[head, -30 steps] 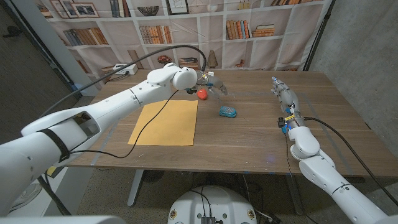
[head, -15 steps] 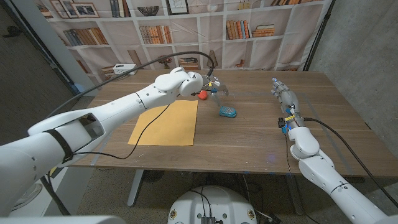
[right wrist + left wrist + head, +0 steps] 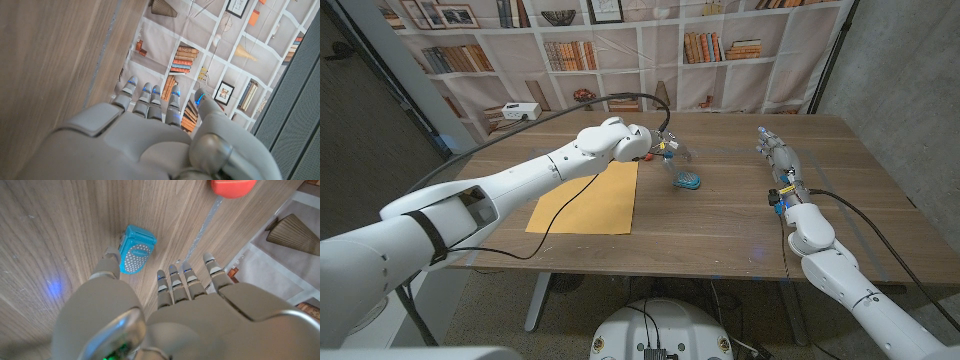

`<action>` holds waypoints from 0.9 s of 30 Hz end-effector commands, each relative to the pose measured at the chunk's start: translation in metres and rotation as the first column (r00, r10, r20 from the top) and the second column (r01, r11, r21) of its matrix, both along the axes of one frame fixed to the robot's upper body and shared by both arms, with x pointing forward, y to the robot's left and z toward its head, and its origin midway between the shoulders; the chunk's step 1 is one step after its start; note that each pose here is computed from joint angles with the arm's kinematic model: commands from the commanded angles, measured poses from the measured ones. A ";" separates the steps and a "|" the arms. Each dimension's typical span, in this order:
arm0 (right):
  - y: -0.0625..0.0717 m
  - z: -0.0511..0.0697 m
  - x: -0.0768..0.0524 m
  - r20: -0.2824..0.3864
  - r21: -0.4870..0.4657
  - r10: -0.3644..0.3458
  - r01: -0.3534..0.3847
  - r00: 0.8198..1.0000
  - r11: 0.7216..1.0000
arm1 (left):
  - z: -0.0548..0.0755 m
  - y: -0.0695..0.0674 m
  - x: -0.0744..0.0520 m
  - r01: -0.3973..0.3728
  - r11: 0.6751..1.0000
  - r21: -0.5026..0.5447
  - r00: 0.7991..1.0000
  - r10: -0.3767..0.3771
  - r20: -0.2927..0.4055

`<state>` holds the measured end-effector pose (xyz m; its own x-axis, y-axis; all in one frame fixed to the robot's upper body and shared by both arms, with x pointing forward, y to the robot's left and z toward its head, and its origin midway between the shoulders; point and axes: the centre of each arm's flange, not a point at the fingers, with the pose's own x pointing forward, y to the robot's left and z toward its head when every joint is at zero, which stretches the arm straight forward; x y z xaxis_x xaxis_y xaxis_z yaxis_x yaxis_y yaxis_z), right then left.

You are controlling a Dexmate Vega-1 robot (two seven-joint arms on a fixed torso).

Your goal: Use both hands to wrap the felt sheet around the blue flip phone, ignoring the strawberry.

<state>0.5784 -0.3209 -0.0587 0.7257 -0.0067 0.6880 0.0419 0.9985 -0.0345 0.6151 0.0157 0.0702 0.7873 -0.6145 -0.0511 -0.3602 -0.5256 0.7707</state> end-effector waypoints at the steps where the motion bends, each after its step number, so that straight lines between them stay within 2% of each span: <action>1: -0.006 -0.002 0.005 -0.013 -0.004 -0.001 0.001 1.000 1.000 | -0.013 -0.008 0.011 0.018 1.000 -0.016 1.000 -0.018 -0.025; 16: -0.013 -0.004 0.005 -0.004 0.003 -0.009 0.009 1.000 1.000 | -0.029 -0.016 0.022 0.022 1.000 -0.011 1.000 -0.022 0.002; 22: -0.014 -0.003 0.006 -0.006 0.006 -0.010 0.010 1.000 1.000 | -0.033 -0.016 0.022 0.034 0.999 -0.008 0.999 -0.033 0.042; 27: -0.014 -0.002 0.005 -0.004 0.001 -0.015 0.015 1.000 1.000 | -0.038 -0.014 0.026 0.009 1.000 -0.002 1.000 -0.009 0.013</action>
